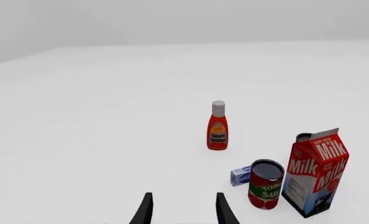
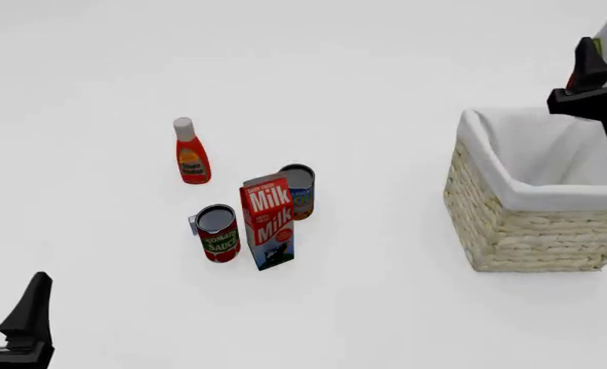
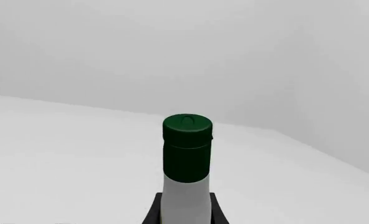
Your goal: Pick the salad dressing and place it in the basket.
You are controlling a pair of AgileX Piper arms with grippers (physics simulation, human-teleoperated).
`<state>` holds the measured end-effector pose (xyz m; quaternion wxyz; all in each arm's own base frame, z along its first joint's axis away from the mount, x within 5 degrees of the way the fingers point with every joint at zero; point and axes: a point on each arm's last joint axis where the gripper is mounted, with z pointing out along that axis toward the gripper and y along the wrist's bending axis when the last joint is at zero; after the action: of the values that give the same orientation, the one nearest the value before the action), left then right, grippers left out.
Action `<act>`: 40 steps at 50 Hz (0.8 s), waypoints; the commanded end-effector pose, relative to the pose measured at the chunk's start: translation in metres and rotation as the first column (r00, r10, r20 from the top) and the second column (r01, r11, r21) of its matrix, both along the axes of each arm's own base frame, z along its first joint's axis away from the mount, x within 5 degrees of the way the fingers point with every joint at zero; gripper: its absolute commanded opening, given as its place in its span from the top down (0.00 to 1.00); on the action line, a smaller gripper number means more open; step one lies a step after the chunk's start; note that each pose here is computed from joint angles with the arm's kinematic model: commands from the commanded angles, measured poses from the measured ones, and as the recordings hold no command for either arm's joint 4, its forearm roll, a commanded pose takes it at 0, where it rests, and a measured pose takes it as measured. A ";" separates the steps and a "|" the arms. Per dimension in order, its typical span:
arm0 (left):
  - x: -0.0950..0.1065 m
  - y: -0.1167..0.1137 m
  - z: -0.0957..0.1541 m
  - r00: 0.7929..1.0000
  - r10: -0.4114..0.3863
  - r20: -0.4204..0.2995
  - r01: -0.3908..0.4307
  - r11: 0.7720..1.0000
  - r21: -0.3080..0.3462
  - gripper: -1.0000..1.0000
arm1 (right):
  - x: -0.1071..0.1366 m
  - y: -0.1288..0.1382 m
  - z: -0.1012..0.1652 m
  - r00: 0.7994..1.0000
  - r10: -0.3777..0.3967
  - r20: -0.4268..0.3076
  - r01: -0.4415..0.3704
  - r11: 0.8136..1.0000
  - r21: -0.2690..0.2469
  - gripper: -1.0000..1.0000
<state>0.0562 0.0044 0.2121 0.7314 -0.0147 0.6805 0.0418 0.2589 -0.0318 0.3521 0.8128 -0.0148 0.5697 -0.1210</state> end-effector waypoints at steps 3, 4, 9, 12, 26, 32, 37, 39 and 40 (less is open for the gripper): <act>0.000 -0.001 -0.001 1.000 -0.012 -0.013 0.012 1.000 0.003 0.00 | 0.020 -0.018 -0.009 0.998 -0.047 -0.038 0.048 0.999 0.022 1.00; 0.000 -0.001 -0.001 1.000 -0.012 -0.013 0.012 1.000 0.003 0.00 | 0.020 -0.018 -0.009 0.998 -0.047 -0.038 0.048 0.999 0.022 1.00; 0.000 -0.001 -0.001 1.000 -0.016 -0.014 0.016 1.000 0.006 0.00 | 0.030 -0.027 -0.015 0.996 -0.063 -0.060 0.066 0.997 0.047 1.00; 0.000 -0.001 -0.002 1.000 -0.016 -0.018 0.016 1.000 0.007 0.00 | 0.035 -0.029 -0.020 0.995 -0.067 -0.069 0.070 0.996 0.050 1.00; 0.000 -0.002 -0.003 0.999 -0.028 -0.028 0.028 1.000 0.006 0.00 | 0.054 -0.039 -0.032 0.990 -0.075 -0.120 0.085 0.993 0.079 1.00; 0.000 -0.001 -0.003 0.999 -0.026 -0.032 0.026 1.000 0.004 0.00 | 0.059 -0.041 -0.039 0.987 -0.081 -0.142 0.092 0.993 0.078 1.00; 0.000 -0.001 -0.004 0.999 -0.024 -0.037 0.024 1.000 0.002 0.00 | 0.061 -0.043 -0.046 0.983 -0.080 -0.167 0.096 0.991 0.093 1.00; 0.000 -0.001 -0.004 0.999 -0.023 -0.038 0.023 1.000 0.001 0.00 | 0.061 -0.043 -0.048 0.981 -0.079 -0.175 0.096 0.991 0.093 1.00; 0.000 -0.001 -0.004 0.999 -0.023 -0.038 0.023 1.000 0.001 0.00 | 0.063 -0.043 -0.049 0.980 -0.077 -0.185 0.096 0.991 0.093 1.00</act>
<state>0.0563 0.0031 0.2092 0.7212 -0.0044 0.6919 0.0347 0.3151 -0.0713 0.3107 0.7611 0.0306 0.6340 -0.1337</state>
